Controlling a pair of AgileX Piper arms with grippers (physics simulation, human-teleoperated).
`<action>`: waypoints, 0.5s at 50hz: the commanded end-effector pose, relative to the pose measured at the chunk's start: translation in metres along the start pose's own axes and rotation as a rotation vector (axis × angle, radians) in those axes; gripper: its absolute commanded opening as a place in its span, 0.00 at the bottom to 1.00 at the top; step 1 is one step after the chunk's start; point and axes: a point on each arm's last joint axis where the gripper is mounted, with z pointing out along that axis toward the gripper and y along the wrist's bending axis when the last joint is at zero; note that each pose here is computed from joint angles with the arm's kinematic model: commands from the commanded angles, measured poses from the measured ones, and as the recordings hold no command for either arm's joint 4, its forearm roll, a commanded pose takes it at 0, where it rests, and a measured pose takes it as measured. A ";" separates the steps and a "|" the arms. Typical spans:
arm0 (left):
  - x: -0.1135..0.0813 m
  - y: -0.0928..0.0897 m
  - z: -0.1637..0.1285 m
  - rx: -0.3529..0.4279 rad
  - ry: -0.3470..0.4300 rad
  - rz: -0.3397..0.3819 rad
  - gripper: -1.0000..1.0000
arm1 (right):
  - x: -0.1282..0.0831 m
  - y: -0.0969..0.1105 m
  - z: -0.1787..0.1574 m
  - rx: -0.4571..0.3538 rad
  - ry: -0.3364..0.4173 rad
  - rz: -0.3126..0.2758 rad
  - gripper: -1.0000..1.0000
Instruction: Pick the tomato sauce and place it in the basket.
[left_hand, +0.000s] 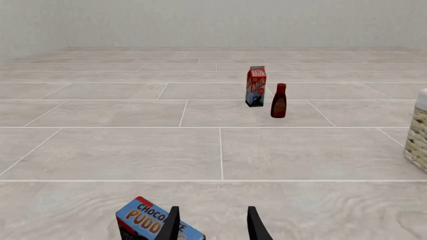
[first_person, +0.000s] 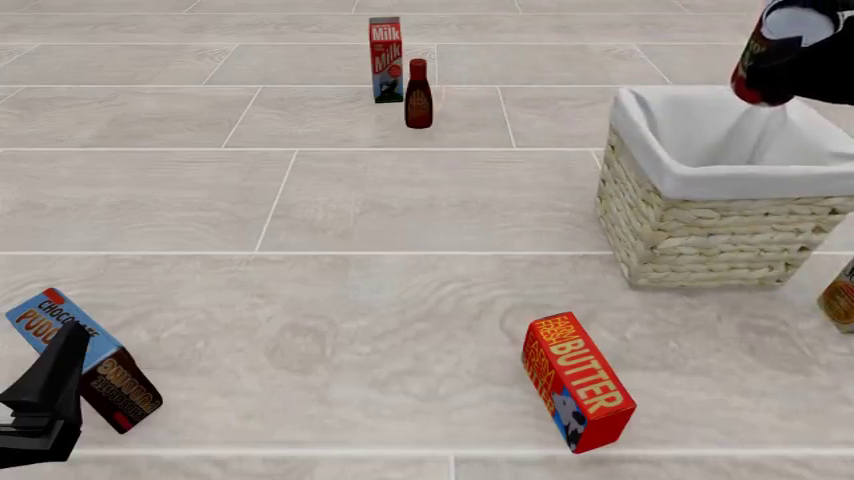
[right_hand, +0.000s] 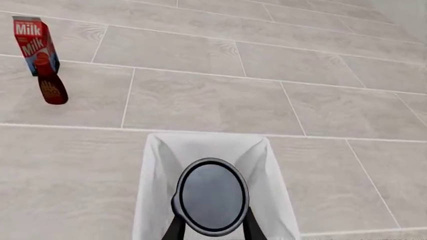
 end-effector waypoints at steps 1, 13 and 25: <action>0.000 0.000 0.000 0.000 0.000 0.000 1.00 | 0.002 -0.001 0.004 0.003 0.006 0.023 0.00; 0.000 0.000 0.000 0.000 0.000 0.000 1.00 | 0.006 0.001 0.009 -0.003 0.020 0.018 0.00; 0.000 0.000 0.000 0.000 0.000 0.000 1.00 | 0.010 0.001 0.013 -0.004 0.031 0.013 0.00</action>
